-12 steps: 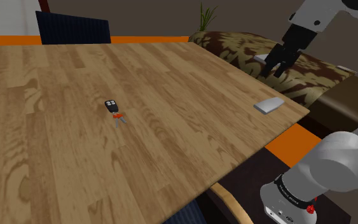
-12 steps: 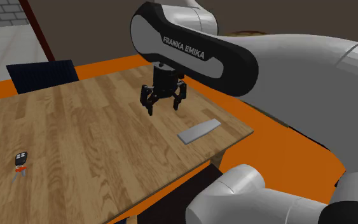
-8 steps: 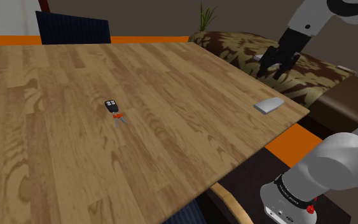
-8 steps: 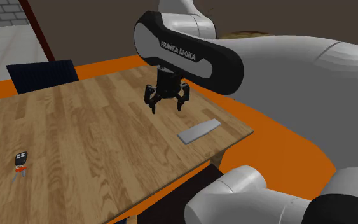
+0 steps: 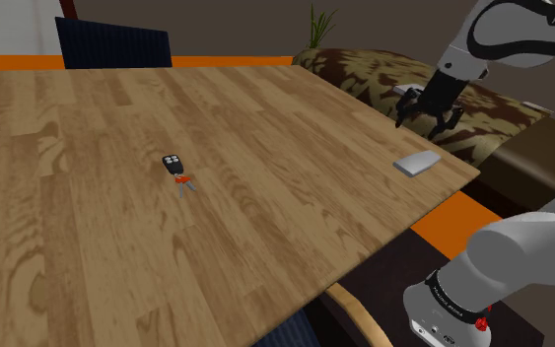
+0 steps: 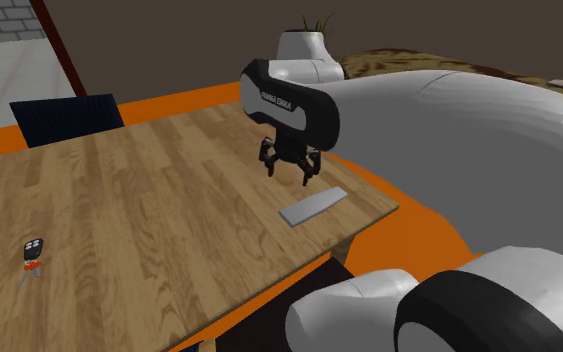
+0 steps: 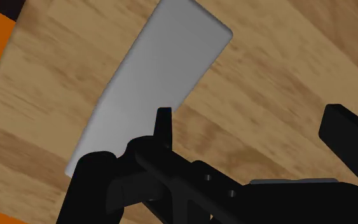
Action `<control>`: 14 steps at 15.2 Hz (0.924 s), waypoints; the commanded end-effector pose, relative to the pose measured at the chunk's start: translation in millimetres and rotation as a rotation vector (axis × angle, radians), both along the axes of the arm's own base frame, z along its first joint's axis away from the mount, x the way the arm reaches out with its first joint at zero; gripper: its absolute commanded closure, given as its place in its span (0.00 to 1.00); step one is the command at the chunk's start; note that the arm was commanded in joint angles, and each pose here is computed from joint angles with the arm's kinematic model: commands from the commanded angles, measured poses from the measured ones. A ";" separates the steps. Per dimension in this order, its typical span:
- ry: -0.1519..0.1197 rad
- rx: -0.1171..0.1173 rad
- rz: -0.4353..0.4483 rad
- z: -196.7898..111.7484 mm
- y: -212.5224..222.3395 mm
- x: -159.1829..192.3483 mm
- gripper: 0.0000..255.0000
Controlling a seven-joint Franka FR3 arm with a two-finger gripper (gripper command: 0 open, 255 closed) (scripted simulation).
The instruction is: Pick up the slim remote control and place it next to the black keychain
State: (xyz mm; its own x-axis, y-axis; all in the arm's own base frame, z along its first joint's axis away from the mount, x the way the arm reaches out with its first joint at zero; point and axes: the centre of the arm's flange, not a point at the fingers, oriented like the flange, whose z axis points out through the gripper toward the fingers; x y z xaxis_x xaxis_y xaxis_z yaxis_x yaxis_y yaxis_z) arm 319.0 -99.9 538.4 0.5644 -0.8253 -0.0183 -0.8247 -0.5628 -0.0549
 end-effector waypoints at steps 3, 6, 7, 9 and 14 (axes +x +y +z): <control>0.031 -0.015 -0.346 -27.6 -36.9 -15.6 0.00; 0.055 -0.026 -0.598 -47.9 -60.4 -35.0 0.00; 0.058 -0.028 -0.639 -51.1 -63.7 -38.7 0.00; 0.058 -0.028 -0.639 -61.7 -63.6 -38.8 0.00; 0.058 -0.028 -0.639 -88.1 -63.4 -39.0 0.00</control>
